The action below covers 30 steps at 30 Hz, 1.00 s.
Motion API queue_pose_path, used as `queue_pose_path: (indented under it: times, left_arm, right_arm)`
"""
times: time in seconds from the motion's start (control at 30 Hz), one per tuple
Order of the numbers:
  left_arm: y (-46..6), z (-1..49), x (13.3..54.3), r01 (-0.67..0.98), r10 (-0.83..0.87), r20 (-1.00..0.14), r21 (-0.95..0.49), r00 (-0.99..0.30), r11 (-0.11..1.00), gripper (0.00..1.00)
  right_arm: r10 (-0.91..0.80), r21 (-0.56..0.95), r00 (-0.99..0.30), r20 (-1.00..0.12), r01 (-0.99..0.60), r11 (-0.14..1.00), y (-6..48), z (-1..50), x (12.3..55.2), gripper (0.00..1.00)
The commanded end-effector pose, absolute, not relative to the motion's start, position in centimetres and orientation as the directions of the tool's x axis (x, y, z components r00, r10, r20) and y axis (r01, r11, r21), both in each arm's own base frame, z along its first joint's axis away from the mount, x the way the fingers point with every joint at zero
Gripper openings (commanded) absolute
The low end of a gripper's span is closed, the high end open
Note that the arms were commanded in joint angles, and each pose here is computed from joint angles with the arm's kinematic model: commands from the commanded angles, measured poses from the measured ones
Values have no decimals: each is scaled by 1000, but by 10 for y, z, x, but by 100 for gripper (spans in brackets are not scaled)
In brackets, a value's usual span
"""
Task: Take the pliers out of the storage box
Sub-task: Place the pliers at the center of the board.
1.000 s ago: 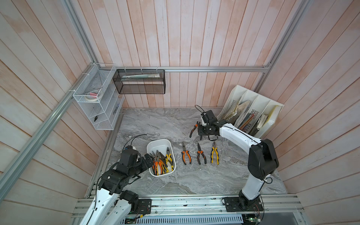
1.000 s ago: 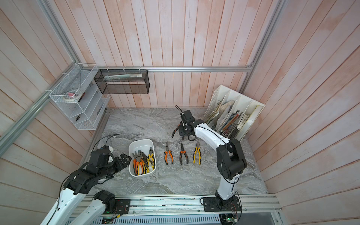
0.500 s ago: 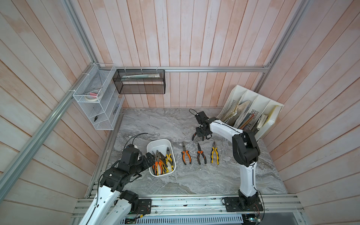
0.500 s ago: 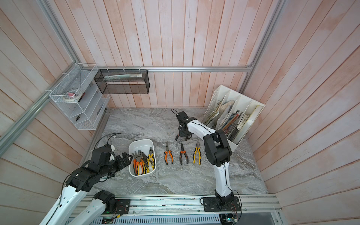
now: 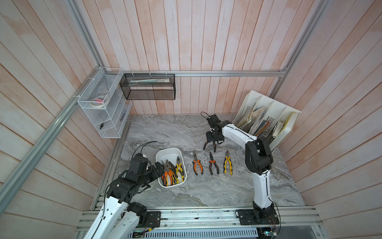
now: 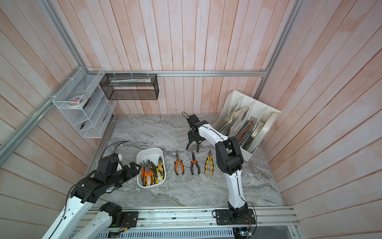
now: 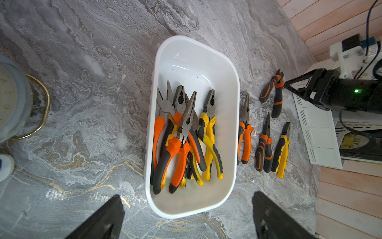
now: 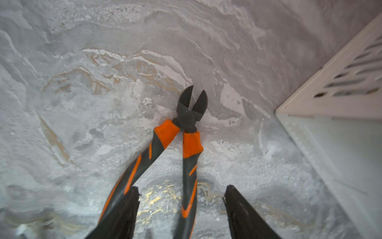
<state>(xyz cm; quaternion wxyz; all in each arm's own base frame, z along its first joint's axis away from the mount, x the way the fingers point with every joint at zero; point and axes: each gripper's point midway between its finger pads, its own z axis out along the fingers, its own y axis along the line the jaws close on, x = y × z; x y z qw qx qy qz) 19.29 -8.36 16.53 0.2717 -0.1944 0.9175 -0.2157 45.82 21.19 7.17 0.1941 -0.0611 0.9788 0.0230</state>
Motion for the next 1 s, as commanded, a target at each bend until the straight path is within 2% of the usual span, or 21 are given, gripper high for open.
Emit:
queue_pose_path:
  times: [0.0,0.37,0.53,0.97]
  left_arm:
    - [-86,164,196,-220,-462,-425,-505,-779,835,100]
    - [-86,166,194,-210,-465,-431,-517,-773,830,100]
    - [-87,167,193,-204,-461,-430,-521,-776,829,100]
    - [-88,168,192,-195,-464,-437,-532,-770,824,100]
  right_arm:
    - [30,220,-951,-306,-40,975,222,95,449,97]
    - [51,167,-977,-209,16,986,233,69,448,98]
    - [58,98,-981,-184,40,994,225,51,445,98]
    - [39,67,-989,-146,30,997,228,20,430,97]
